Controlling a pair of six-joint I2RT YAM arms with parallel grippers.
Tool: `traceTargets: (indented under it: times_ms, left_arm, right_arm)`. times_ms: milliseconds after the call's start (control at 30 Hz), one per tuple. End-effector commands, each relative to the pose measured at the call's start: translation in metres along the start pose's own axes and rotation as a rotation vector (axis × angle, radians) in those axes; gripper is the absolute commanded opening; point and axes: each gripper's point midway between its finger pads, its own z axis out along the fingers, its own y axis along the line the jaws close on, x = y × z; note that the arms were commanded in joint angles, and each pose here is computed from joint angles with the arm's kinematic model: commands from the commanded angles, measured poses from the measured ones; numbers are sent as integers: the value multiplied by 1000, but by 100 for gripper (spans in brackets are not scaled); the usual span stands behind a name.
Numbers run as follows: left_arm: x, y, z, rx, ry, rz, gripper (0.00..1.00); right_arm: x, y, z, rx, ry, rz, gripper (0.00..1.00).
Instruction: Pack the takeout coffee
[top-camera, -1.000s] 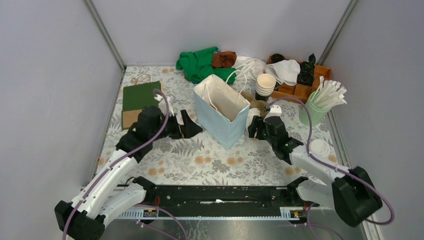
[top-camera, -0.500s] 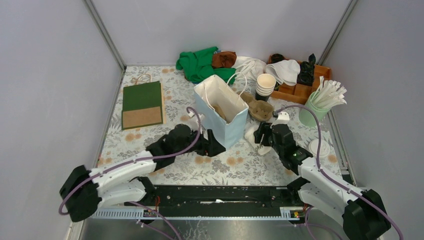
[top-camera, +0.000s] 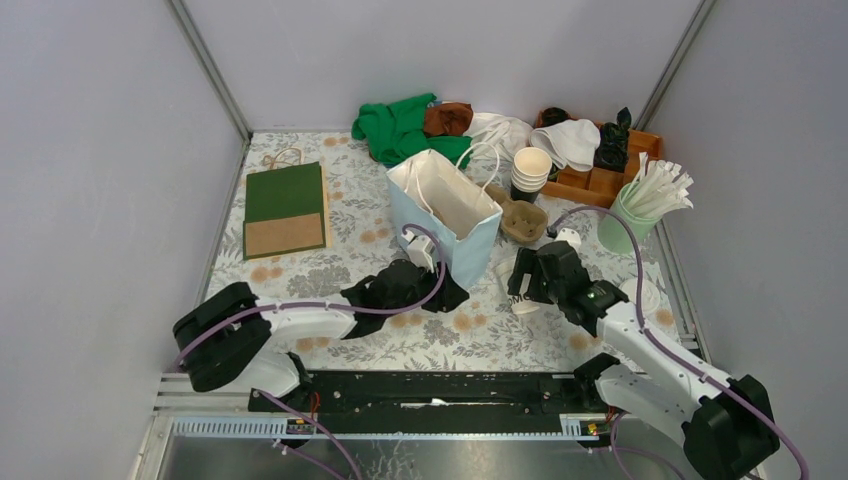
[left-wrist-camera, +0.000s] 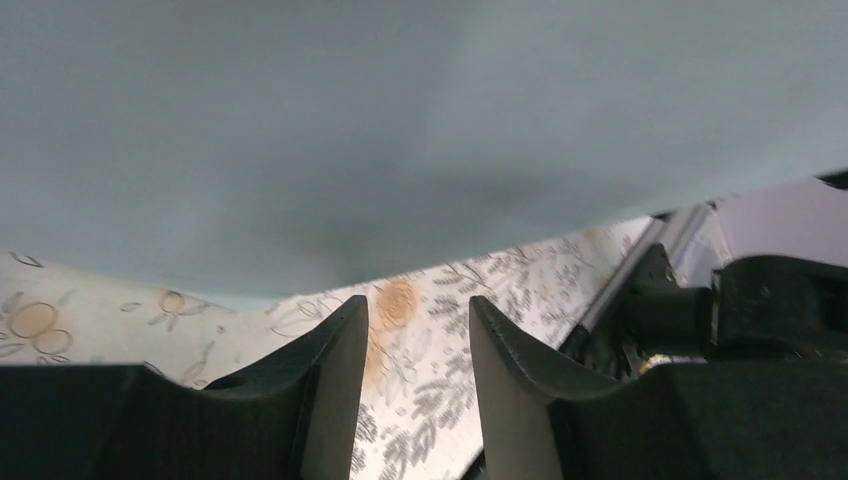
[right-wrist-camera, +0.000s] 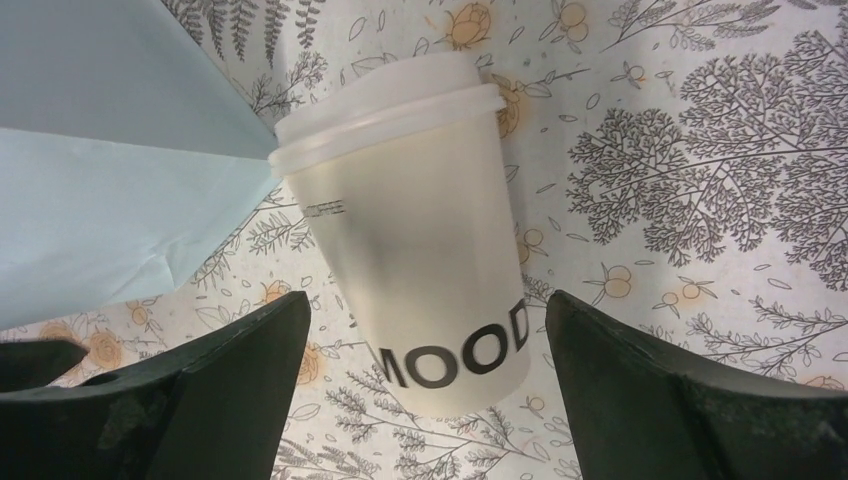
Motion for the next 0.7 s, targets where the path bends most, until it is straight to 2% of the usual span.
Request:
traceTargets:
  times_ms: [0, 133, 333, 533, 667]
  left_arm:
    - [-47, 0, 14, -32, -186, -3, 45]
    - [-58, 29, 19, -103, -203, -10, 44]
    - [-74, 70, 15, -210, -223, 30, 44]
    - [-83, 76, -1, -224, -205, 56, 48]
    - [-85, 55, -21, -175, -168, 80, 56]
  right_arm:
    - [-6, 9, -6, 4, 59, -9, 95]
    - [-18, 20, 3, -22, 62, -87, 100]
    - [-15, 17, 26, 55, 152, -157, 100]
    - [-3, 13, 41, 85, 208, -185, 100]
    - [-4, 19, 41, 32, 183, -201, 86]
